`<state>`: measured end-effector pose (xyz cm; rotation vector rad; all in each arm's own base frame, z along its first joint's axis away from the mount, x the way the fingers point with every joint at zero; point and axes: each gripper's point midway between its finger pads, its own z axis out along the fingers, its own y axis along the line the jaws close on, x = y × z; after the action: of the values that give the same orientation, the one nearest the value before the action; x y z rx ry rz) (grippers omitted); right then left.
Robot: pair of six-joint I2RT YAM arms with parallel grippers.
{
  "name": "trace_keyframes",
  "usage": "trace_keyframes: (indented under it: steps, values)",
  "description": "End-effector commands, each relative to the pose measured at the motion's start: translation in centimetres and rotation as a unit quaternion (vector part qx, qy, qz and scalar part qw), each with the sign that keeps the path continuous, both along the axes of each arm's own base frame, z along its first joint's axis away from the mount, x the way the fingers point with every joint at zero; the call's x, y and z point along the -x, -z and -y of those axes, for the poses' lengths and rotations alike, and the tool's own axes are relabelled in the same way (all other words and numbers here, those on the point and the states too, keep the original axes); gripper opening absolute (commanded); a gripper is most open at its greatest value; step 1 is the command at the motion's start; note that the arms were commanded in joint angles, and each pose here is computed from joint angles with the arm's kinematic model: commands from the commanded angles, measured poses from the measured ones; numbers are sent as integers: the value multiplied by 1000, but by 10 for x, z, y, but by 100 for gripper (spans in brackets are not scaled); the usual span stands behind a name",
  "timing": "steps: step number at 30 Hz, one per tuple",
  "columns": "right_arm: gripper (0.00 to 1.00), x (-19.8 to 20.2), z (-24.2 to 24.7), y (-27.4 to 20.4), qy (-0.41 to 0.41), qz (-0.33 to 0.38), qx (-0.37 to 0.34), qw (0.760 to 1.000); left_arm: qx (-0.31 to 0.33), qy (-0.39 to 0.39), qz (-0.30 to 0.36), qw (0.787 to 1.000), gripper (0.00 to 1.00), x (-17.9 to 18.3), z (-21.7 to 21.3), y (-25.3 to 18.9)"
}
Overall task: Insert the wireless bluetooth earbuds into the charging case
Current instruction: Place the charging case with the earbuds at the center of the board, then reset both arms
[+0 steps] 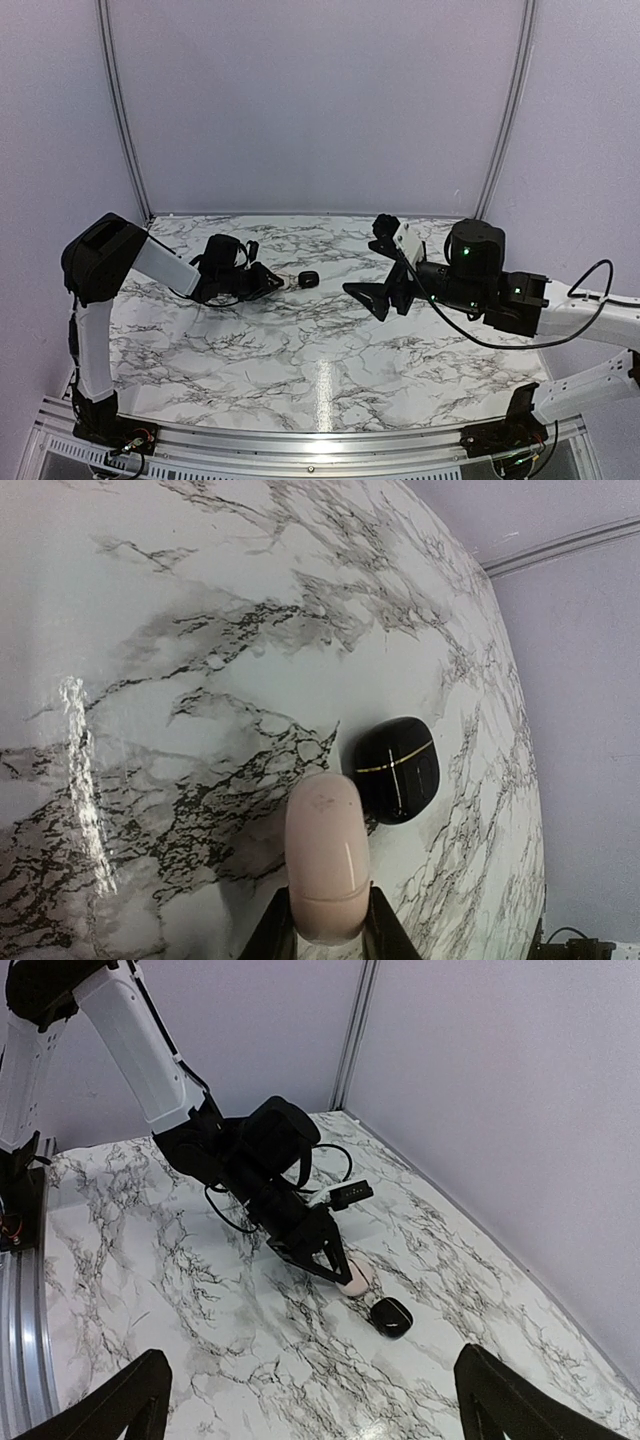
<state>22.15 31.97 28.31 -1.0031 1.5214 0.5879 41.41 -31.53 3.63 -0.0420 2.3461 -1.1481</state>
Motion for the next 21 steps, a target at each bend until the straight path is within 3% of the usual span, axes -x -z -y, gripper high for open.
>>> trace_keyframes:
  steps: [1, 6, 10, 12, 14, 15, 21]
  values:
    - [98, -5, -2, -3, 6, -6, -14, 1000, -10, 4, -27, 1000, 9, -3, -1, 11]
    - [98, -9, -5, 3, 14, -30, -19, 999, -34, -2, -41, 999, 28, -4, -7, 19]
    - [99, -13, -9, 16, 18, -60, -15, 998, -55, -9, -45, 997, 50, -5, -13, 18]
    - [98, -16, -10, 21, 21, -73, -14, 997, -57, -10, -43, 997, 65, -4, -16, 15]
    - [99, -19, -11, 26, 25, -87, -14, 996, -59, -13, -39, 997, 93, -4, -19, 9]
    - [98, -21, -11, 28, 25, -96, -16, 995, -59, -12, -36, 998, 98, -3, -21, 5]
    - [99, -49, 9, 43, 60, -172, -46, 982, -108, -27, 4, 994, 99, 0, -42, -33]
